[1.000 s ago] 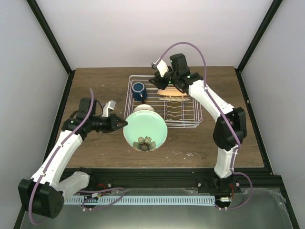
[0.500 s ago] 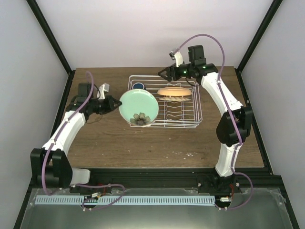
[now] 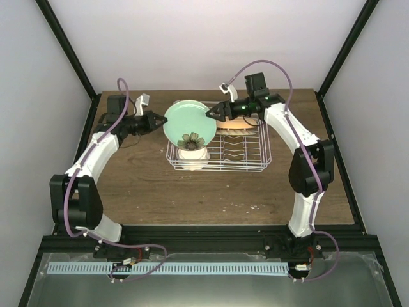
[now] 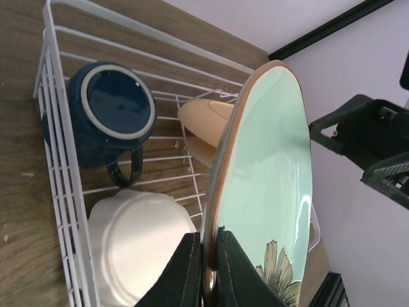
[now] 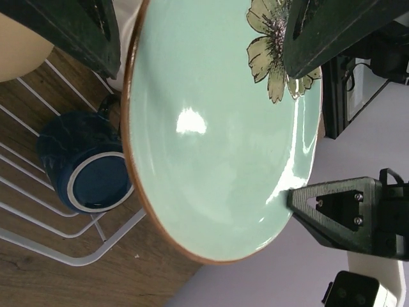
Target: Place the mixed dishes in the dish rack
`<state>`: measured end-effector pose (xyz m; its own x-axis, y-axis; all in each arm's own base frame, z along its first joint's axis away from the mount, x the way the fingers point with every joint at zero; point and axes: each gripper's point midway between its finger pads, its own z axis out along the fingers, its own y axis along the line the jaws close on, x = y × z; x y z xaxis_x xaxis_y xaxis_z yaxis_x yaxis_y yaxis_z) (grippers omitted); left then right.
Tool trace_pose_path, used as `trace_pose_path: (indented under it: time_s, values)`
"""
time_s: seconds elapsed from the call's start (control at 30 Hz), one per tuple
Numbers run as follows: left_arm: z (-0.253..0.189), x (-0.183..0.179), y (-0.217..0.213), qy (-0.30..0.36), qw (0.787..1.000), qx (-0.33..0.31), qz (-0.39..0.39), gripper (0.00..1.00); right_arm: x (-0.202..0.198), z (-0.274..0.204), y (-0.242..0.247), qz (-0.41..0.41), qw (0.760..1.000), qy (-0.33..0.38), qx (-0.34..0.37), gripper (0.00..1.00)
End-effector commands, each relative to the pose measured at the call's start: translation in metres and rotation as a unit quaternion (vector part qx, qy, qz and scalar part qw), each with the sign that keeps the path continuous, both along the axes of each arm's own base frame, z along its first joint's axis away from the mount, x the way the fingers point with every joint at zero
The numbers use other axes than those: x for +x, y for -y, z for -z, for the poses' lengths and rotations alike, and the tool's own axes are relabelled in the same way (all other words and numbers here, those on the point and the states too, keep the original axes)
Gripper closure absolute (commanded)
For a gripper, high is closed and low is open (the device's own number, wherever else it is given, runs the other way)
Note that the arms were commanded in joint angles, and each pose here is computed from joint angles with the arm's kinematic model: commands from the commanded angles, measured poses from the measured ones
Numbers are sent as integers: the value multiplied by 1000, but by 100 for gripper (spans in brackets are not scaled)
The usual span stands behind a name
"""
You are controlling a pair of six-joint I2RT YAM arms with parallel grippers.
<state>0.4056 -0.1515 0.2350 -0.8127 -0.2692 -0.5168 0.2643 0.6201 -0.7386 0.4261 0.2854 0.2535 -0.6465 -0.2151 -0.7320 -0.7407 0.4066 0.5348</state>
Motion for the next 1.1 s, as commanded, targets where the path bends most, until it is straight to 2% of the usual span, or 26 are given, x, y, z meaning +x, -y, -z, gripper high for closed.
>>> trace_pose_path:
  time_s: [0.0,0.23,0.3,0.33,0.37,0.43,0.5,0.53,0.63,0.7,0.77,0.87,0.9,0.93,1.07]
  values:
    - [-61,9,12,97,994,-35,38,100,-2,1,-14,-20,1000,-8,15,29]
    - [-63,14,15,101,993,-53,42,100,-4,24,-36,-35,999,-20,-10,29]
    - [-63,14,16,102,992,-54,44,100,-4,23,-39,-39,999,-21,-3,32]
    - [-62,15,16,101,992,-54,44,100,-5,21,-41,-43,999,-21,2,38]
    - [-62,16,16,102,992,-55,45,100,-6,18,-43,-50,998,-22,10,48]
    - [-57,17,16,98,993,-54,46,100,-8,14,-47,-61,998,-28,23,78]
    - [-54,18,17,95,993,-54,48,100,-9,11,-49,-65,997,-32,30,94]
    - [-52,19,16,94,993,-55,48,100,-9,9,-49,-65,997,-30,31,98]
    - [-49,20,16,89,993,-59,49,100,-8,0,-47,-56,998,-8,24,99]
    - [-48,20,16,87,993,-60,49,86,-7,-6,-43,-47,999,11,14,99]
    - [-47,20,14,86,993,-59,49,66,-8,-10,-39,-45,998,32,-2,99]
    - [-49,22,5,87,994,-55,38,28,-14,-13,-31,-49,997,59,-33,99]
    - [-51,24,0,88,994,-55,30,7,-17,-13,-27,-49,995,68,-45,99]
    - [-52,27,-6,89,994,-55,20,1,-20,-13,-23,-49,994,75,-57,99]
    - [-58,45,-35,92,994,-54,-28,0,-32,-11,-5,-39,988,102,-106,99]
